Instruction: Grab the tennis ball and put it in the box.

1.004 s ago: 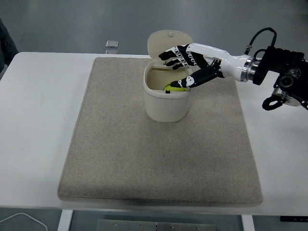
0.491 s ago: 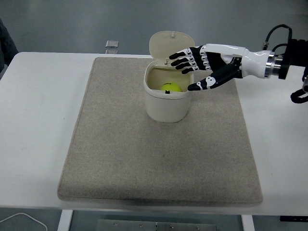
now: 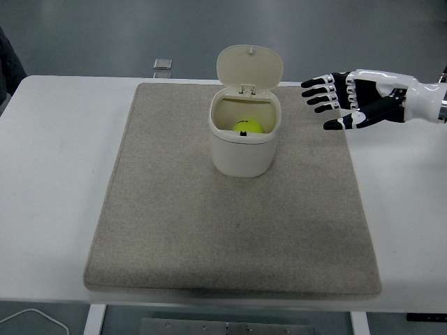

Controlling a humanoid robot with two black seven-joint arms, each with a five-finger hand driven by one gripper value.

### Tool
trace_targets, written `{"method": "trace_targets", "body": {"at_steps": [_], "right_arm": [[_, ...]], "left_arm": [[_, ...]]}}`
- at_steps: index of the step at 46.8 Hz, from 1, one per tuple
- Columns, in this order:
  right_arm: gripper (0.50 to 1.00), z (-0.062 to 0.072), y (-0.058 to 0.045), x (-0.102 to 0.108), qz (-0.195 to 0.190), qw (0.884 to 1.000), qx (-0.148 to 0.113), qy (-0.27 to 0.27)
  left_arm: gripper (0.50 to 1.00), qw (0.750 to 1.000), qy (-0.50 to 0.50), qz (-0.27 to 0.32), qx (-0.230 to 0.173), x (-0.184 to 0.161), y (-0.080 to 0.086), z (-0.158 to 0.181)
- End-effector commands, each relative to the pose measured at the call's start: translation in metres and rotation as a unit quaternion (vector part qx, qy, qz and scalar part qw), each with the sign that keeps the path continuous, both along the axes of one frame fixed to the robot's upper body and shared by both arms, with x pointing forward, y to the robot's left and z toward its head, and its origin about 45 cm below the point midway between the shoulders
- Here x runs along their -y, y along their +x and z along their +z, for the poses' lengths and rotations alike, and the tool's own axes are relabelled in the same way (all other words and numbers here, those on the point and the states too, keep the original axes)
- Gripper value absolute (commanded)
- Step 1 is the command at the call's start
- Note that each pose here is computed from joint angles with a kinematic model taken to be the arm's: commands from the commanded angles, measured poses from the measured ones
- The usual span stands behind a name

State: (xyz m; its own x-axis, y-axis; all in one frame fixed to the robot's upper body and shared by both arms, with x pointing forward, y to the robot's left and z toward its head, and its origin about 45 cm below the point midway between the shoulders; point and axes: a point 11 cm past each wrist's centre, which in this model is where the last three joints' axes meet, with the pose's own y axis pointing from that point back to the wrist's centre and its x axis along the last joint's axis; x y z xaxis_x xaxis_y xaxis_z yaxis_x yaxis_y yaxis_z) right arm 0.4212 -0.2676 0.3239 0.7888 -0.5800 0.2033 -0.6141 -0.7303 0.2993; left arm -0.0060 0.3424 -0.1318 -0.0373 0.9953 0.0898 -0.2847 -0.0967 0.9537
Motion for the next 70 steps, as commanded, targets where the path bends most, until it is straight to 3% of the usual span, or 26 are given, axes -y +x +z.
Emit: {"method": "trace_targets", "body": {"at_steps": [1, 8, 18, 30, 38, 70], "right_arm": [[0.905, -0.004, 0.007, 0.009, -0.040, 0.998, -0.013, 0.037], [0.905, -0.014, 0.021, 0.016, -0.109, 0.988, -0.033, 0.106], [0.905, -0.023, 0.039, 0.024, -0.186, 0.968, -0.046, 0.161], [0.905, -0.050, 0.058, 0.025, -0.291, 0.930, -0.075, 0.213], [0.907, -0.058, 0.068, 0.022, -0.335, 0.911, -0.078, 0.229], [0.907, -0.055, 0.072, 0.015, -0.341, 0.903, -0.077, 0.250]], "left_arm": [[0.992, 1.000, 0.000, 0.000, 0.000, 0.000, 0.000, 0.000], [0.990, 1.000, 0.000, 0.000, 0.000, 0.000, 0.000, 0.000], [0.992, 1.000, 0.000, 0.000, 0.000, 0.000, 0.000, 0.000], [0.992, 1.000, 0.000, 0.001, 0.000, 0.000, 0.000, 0.000], [0.992, 1.000, 0.000, 0.000, 0.000, 0.000, 0.000, 0.000], [0.992, 1.000, -0.001, 0.000, -0.001, 0.000, 0.000, 0.000]]}}
